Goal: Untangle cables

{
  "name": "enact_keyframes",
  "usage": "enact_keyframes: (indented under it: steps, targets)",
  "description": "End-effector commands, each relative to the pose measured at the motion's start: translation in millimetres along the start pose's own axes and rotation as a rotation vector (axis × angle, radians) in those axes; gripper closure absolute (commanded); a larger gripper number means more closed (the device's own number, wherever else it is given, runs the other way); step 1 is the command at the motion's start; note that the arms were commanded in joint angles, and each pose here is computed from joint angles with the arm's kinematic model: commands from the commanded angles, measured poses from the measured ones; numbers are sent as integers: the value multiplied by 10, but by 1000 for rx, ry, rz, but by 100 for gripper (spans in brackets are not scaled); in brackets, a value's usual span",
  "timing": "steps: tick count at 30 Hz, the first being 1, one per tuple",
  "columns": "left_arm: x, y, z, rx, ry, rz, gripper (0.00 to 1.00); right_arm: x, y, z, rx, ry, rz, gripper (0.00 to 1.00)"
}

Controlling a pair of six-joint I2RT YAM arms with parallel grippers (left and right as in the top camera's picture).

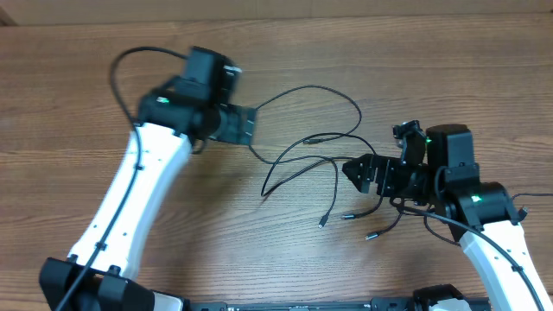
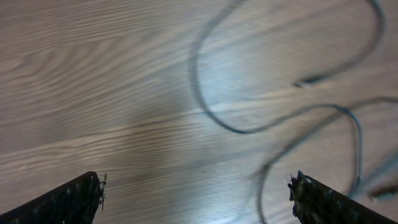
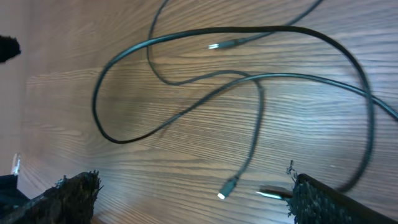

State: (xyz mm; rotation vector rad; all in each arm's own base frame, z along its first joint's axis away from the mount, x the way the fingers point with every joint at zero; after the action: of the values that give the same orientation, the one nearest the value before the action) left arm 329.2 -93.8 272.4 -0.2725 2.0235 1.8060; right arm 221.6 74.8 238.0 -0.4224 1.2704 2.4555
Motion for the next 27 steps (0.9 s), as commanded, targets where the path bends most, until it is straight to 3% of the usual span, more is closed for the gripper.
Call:
enact_keyframes:
  steps: [1,10,27]
  targets:
    - [-50,16,331,26,66,-6,0,-54,-4,154,-18,-18,-30,0]
    - [-28,70,873,-45,208,-20,0,-3,-436,537,-77,-11,23,0]
    - [-23,75,911,-50,218,-21,0,282,-1404,1020,-146,30,118,0]
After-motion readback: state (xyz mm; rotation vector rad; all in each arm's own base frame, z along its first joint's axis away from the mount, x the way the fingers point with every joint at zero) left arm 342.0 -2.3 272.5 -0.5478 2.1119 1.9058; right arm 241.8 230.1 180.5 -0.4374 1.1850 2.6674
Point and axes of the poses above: each gripper's point midway between its finger pads, its own y axis back along the fingers, its own z axis along the line the jaws close on, x = y × z, the point moved 9 cm from there along y, back along the fingers
